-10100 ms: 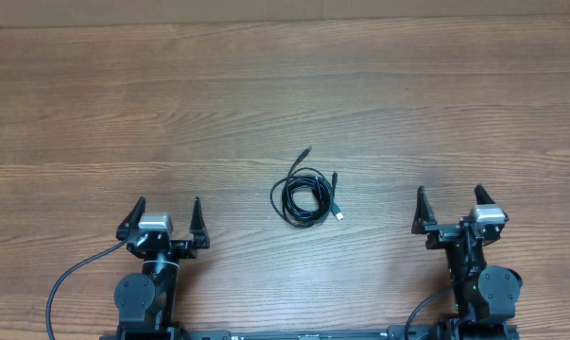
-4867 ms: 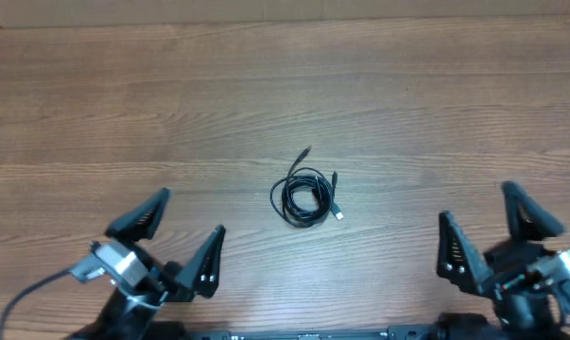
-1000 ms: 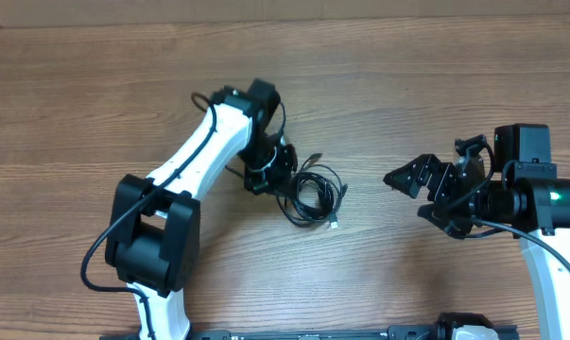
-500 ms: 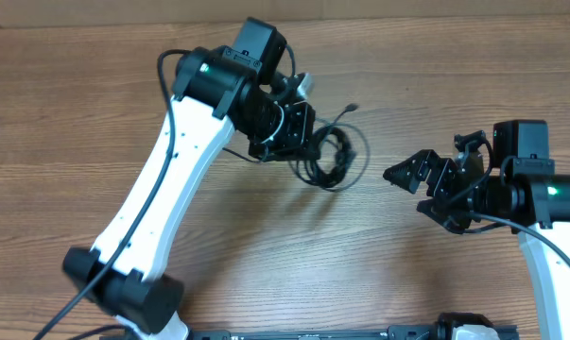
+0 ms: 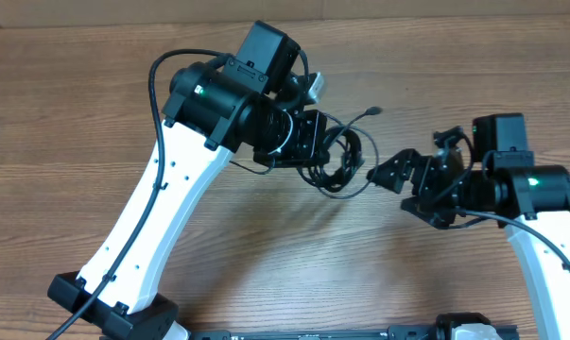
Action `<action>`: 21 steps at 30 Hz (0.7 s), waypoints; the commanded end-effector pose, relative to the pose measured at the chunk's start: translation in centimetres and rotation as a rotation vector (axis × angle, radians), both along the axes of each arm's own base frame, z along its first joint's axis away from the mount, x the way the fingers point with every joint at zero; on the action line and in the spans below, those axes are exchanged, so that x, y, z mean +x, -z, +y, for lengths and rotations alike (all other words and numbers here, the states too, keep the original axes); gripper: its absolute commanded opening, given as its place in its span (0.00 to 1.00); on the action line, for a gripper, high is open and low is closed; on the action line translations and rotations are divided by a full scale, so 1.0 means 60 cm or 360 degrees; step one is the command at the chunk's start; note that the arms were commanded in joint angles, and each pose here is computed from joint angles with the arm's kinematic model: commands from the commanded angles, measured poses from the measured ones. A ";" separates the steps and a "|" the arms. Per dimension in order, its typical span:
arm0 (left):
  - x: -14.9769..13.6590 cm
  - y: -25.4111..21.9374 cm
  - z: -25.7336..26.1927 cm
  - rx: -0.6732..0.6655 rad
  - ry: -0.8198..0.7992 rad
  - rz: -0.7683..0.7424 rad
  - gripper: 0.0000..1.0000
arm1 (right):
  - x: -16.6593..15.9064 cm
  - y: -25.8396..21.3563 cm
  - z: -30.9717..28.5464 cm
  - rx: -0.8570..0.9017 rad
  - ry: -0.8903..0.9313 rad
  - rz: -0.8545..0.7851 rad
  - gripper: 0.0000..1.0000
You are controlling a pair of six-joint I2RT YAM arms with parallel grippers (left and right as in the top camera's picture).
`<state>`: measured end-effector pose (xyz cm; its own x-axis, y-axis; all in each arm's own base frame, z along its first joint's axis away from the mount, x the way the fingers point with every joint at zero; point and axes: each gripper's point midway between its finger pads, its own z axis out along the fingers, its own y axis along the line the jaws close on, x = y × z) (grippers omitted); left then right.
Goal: Untangle cables
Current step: 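Grasp the cable coil with the left gripper and lift it, then grasp a cable strand with the right gripper beside the left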
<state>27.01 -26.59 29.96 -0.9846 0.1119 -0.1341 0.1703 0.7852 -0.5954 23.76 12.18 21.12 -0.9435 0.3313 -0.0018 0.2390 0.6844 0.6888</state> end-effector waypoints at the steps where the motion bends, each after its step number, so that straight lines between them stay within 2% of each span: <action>1: 0.021 0.005 0.033 0.0180 -0.0248 -0.0042 0.04 | -0.001 -0.018 0.020 0.0032 -0.0077 -0.0062 1.00; 4: 0.030 0.021 0.068 0.0357 -0.0415 -0.0045 0.04 | -0.001 -0.018 0.022 0.0025 -0.0111 -0.0090 1.00; 10: 0.023 0.027 0.077 0.0404 -0.0428 -0.0015 0.04 | 0.004 -0.024 0.027 0.0047 -0.0155 -0.0154 1.00; 14: 0.008 0.014 0.045 0.0237 -0.0300 0.0041 0.04 | 0.012 -0.043 0.042 0.0149 -0.0197 -0.0228 1.00; 17: -0.008 -0.007 0.009 0.0037 -0.0116 0.0060 0.04 | 0.017 -0.046 0.043 0.0151 -0.0200 -0.0255 1.00; 21: -0.025 -0.021 -0.015 -0.0084 -0.0008 0.0089 0.04 | 0.022 -0.041 0.040 0.0123 -0.0188 -0.0256 1.00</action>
